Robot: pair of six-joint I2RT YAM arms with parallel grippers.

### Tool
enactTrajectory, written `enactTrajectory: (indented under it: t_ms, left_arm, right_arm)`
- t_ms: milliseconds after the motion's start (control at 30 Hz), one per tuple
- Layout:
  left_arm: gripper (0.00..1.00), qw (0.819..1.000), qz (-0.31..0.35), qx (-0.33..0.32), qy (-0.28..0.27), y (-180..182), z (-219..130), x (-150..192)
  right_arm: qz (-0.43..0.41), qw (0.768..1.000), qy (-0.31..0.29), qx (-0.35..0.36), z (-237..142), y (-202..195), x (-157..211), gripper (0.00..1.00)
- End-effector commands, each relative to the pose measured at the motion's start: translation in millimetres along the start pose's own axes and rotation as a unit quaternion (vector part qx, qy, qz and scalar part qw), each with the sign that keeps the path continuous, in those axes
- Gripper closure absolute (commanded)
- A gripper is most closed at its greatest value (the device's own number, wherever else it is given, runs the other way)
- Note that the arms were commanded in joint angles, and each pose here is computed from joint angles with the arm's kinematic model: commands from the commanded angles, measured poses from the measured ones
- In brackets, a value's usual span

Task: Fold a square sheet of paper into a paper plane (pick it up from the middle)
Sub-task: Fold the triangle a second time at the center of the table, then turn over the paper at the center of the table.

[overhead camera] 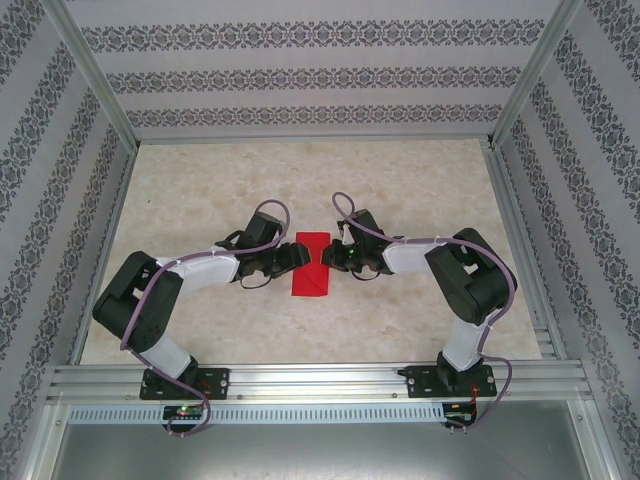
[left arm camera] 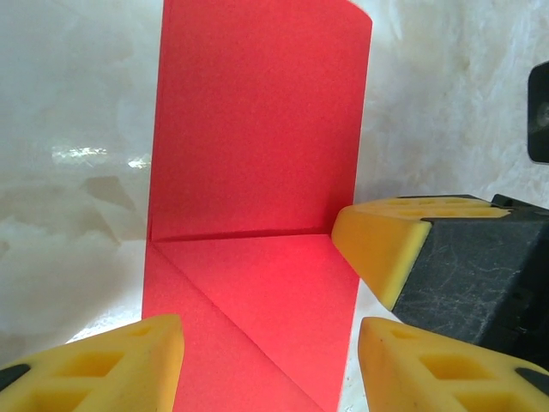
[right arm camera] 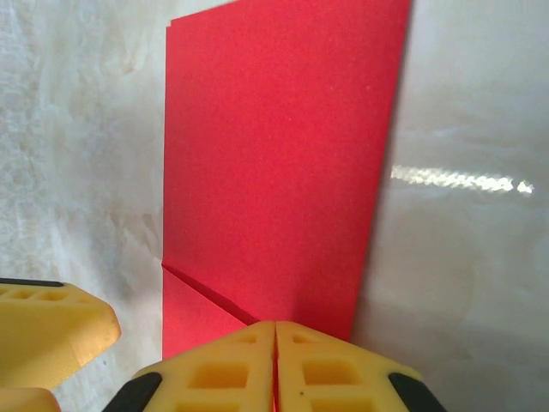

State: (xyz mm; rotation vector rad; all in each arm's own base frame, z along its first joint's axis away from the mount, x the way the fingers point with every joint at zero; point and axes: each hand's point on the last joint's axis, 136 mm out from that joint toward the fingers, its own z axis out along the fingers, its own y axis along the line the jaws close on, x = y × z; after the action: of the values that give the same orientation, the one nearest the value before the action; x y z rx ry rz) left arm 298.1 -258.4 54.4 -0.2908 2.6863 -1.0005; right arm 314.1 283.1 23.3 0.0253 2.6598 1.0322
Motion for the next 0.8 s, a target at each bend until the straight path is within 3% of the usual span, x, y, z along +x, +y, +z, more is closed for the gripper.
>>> enactTrajectory:
  t_ms: [0,300,533,767]
  left_arm:
    - [0.43,1.0,-0.008,0.009,0.015,0.8,8.3,8.6]
    - [0.46,0.999,-0.003,0.025,0.041,-7.6,22.5,17.0]
    - [0.58,0.998,0.006,0.037,0.048,-14.7,30.8,16.2]
    - [0.64,0.998,0.011,0.04,0.044,-17.4,31.9,13.0]
  right_arm:
    - [0.01,1.0,-0.008,-0.006,-0.6,-9.1,-0.7,0.93]
    - [0.025,1.0,-0.018,-0.005,-1.8,-20.3,1.1,0.95]
    - [0.029,0.999,-0.018,-0.003,-0.2,-25.4,2.7,0.95]
    - [0.031,0.999,-0.018,-0.002,-1.4,-26.9,3.5,0.94]
